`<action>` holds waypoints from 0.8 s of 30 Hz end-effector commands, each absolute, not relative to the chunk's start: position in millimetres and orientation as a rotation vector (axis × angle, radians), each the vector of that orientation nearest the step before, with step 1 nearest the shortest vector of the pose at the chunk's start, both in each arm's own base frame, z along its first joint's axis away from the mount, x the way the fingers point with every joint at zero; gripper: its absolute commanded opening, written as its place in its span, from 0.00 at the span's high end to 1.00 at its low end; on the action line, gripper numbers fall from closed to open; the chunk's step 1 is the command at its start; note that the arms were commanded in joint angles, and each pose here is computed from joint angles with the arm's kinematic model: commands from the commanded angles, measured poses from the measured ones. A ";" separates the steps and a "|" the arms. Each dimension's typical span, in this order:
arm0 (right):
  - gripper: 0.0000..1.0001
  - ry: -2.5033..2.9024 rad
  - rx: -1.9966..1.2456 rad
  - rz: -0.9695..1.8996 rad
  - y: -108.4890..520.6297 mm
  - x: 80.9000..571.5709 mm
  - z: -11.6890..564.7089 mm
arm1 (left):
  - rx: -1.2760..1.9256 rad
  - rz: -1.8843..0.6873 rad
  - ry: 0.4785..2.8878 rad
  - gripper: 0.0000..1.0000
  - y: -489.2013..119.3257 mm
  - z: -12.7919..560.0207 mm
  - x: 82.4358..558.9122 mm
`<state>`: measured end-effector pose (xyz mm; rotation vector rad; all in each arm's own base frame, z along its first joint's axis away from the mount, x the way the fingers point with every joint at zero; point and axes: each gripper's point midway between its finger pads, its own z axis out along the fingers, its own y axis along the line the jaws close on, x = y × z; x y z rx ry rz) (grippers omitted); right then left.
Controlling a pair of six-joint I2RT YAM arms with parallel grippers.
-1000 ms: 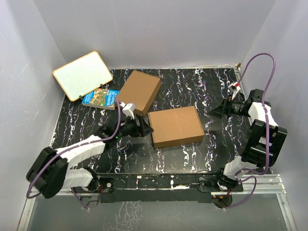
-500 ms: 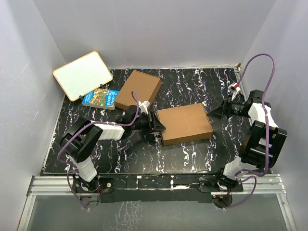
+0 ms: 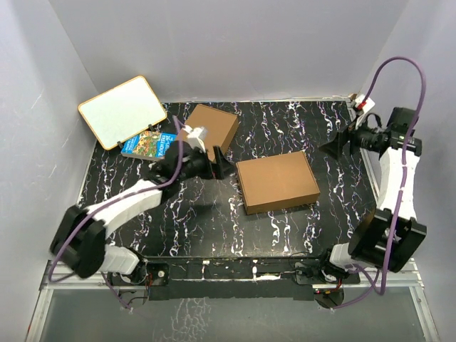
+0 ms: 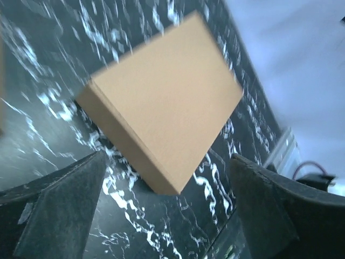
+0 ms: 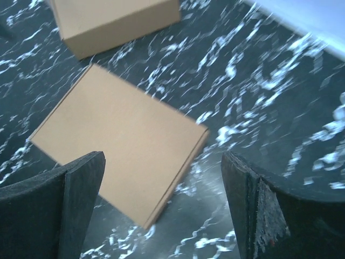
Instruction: Fold the paper box
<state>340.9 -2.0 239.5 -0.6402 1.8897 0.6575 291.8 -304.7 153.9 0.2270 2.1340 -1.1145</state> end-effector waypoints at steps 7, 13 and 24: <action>0.00 1.543 -0.612 0.353 3.2 337.2 433.0 | 0.154 -0.687 1.724 0.03 -195.4 358.2 319.7; 0.00 1.506 -0.504 0.492 17.6 325.9 476.8 | 0.202 -0.646 1.680 0.03 -183.9 418.9 306.0; 0.01 1.532 -0.263 0.464 5.3 315.0 496.1 | 0.222 -0.626 1.638 0.03 -178.4 449.8 299.7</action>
